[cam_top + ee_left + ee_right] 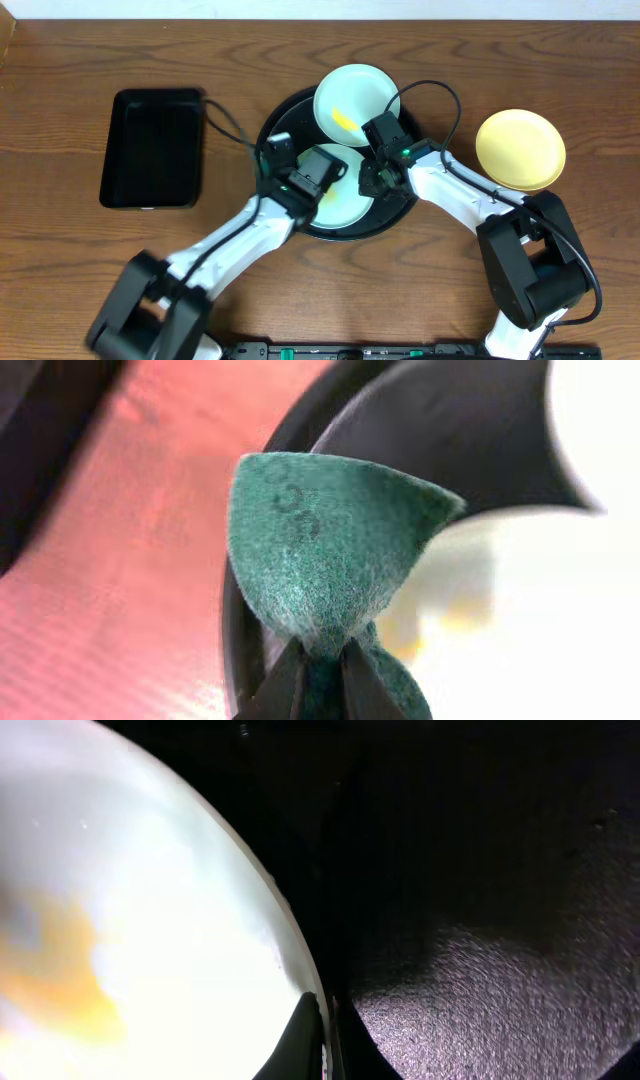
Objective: Clean dirty plates on tray and stack at the side
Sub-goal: 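Keep scrubbing the plate's rim with the sponge while the right gripper holds it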
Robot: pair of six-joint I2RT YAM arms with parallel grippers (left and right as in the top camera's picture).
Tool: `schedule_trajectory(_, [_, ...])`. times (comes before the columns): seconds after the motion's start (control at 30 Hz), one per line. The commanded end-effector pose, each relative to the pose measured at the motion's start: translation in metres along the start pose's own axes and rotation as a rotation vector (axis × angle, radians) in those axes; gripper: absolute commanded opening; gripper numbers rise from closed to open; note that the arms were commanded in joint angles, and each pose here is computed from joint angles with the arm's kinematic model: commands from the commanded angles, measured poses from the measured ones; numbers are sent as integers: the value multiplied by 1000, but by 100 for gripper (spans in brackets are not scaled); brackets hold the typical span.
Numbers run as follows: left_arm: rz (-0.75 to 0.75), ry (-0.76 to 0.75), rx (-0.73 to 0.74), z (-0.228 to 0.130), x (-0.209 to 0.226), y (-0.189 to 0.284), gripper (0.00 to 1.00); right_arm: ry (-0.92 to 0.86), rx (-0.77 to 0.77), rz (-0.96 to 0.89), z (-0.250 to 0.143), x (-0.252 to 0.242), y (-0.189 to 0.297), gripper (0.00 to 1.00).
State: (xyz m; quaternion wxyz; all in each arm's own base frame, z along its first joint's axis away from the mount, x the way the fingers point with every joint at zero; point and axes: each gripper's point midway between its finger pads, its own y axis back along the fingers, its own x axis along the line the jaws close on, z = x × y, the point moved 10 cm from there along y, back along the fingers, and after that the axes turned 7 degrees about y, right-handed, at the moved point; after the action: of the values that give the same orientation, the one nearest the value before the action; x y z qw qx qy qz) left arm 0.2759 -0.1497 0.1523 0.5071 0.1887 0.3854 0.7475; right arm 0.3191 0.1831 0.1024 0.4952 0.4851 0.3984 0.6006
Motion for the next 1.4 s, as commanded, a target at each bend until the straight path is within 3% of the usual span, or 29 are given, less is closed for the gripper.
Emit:
schedule_trajectory(0.0, [-128, 26, 67, 3, -8, 12, 7, -31, -8, -101, -1, -15, -7, 1])
schedule_trajectory(0.27, [-243, 82, 304, -23, -24, -4, 7, -32, -12, -98, -1, -15, -7, 1])
schedule_trajectory(0.6, [-340, 71, 436, -48, -44, -30, 7, -32, -13, -98, -1, -15, -7, 1])
schedule_trajectory(0.73, [-299, -35, 365, -49, -41, -31, 8, -32, -13, -98, -1, -15, -7, 1])
schedule_trajectory(1.03, [190, -187, -5, -29, 7, -37, 8, -31, -12, -99, -1, -15, -7, 1])
schedule_trajectory(1.2, [166, -206, -6, -27, 4, -33, 8, -31, -11, -99, -1, -15, -7, 1])
schedule_trajectory(1.37, [2, -138, 52, -22, -10, -23, 7, -31, -11, -99, -1, -15, -7, 1])
